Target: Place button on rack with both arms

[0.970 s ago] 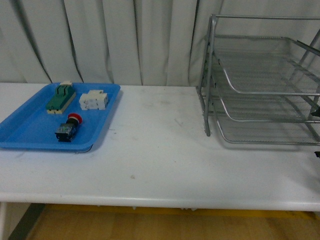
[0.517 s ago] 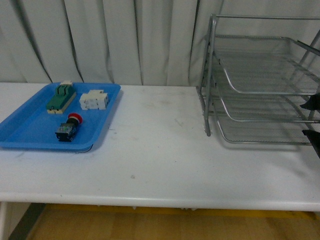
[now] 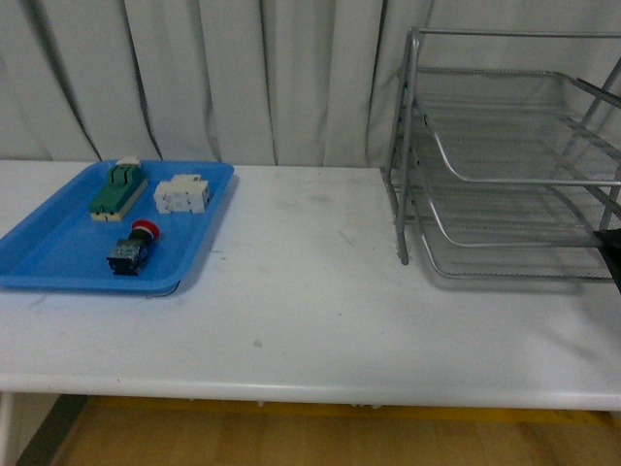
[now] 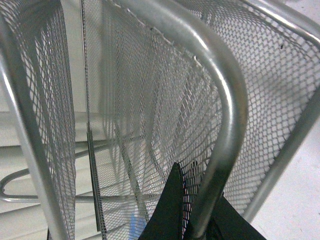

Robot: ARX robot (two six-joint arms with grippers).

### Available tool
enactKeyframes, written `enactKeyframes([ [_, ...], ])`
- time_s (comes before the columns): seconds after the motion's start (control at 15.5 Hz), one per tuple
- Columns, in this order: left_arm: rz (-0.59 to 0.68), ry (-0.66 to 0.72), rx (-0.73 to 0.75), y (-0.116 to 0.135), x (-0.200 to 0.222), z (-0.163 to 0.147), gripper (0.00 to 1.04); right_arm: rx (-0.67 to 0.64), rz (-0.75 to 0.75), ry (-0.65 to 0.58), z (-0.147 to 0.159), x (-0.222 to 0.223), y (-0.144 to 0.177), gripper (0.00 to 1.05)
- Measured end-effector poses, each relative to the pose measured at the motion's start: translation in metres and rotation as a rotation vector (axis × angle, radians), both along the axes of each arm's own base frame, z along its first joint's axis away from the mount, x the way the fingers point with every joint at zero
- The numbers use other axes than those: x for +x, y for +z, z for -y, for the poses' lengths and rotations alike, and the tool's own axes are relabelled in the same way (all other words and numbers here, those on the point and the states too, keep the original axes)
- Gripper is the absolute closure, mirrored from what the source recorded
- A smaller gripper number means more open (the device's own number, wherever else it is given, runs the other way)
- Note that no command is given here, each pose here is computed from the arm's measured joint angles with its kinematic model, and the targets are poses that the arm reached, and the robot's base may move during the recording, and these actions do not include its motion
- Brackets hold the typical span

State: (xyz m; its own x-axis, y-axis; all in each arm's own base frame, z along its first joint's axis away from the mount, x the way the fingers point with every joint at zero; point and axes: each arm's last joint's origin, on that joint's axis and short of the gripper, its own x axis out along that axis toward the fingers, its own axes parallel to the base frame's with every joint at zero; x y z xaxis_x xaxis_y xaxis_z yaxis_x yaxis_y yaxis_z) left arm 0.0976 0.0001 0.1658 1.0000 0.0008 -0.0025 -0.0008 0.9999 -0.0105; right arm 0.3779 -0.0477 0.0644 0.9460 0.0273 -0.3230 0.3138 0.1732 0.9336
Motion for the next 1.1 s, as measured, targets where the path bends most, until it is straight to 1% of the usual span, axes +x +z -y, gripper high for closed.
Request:
enactKeyframes([
  [0.71,0.0,0.0,0.0,0.0,0.0,0.0,0.07,0.02,-0.017,0.01,-0.008,-0.083,0.0,1.01],
  [0.91,0.0,0.0,0.0,0.0,0.0,0.0,0.07,0.022,-0.017,0.015,-0.009,-0.091,-0.001,1.01],
  [0.97,0.0,0.0,0.0,0.0,0.0,0.0,0.07,-0.014,-0.019,0.04,-0.01,-0.091,-0.002,0.9],
  [1.1,0.0,0.0,0.0,0.0,0.0,0.0,0.07,-0.034,-0.038,0.082,-0.012,-0.096,-0.005,0.68],
])
